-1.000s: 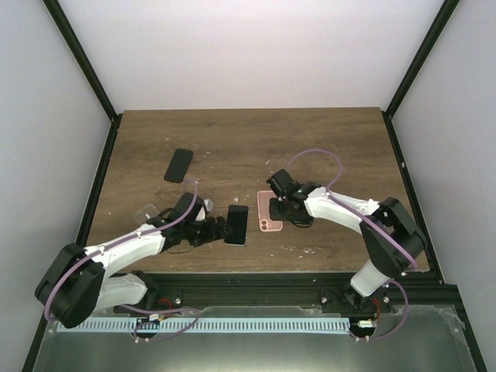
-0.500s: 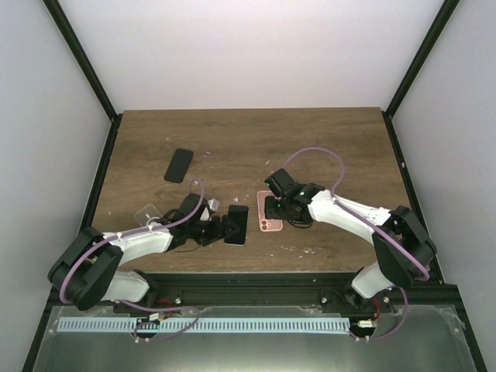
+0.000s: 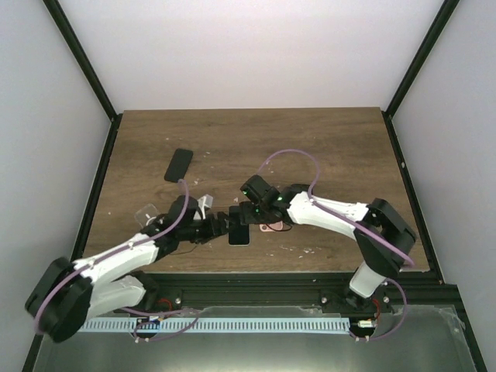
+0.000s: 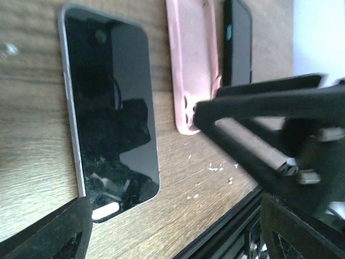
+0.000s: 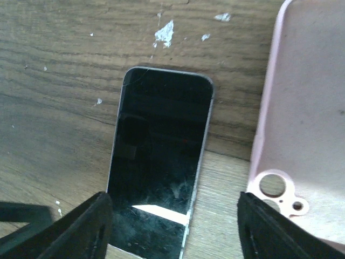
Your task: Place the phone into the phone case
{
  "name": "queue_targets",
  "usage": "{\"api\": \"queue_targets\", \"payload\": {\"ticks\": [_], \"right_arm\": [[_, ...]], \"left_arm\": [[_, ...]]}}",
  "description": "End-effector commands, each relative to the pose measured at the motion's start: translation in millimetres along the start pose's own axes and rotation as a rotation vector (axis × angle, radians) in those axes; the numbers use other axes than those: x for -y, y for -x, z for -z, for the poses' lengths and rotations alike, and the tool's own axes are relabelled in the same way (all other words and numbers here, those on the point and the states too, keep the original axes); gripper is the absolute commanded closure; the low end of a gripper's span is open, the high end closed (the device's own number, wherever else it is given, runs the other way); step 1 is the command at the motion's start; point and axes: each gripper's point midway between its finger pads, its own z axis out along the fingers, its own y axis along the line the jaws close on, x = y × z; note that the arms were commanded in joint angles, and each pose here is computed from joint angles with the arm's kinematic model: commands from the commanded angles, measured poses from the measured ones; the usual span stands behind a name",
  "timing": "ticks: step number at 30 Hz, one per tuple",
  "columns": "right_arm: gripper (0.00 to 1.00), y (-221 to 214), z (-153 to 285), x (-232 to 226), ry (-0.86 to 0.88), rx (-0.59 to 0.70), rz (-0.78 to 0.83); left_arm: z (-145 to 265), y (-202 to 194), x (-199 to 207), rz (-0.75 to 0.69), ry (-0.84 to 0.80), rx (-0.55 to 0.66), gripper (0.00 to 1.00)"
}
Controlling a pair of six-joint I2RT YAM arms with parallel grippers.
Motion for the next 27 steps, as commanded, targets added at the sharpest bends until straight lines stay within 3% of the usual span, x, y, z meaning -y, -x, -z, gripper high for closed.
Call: {"api": "queue_targets", "payload": {"ticks": [1,5,15,27], "right_arm": [[0.3,1,-8,-22,-0.006,0.009,0.014],[0.18,-4,-18,-34,-0.021,-0.008,0.033],[0.01,-17,-45,-35,-0.136,-0.05,0.061],[0.0,-28,-59,-23,-0.285,-0.072,0.088]], "left_arm": [[36,20,-6,-0.043,0.127,0.162,0.11],[78,35,-7,-0.07,0.183,0.331,0.01],[151,43,-20,-0.043,0.26,0.582,0.0],[179,43,-20,-0.033,0.231,0.686,0.0]]}}
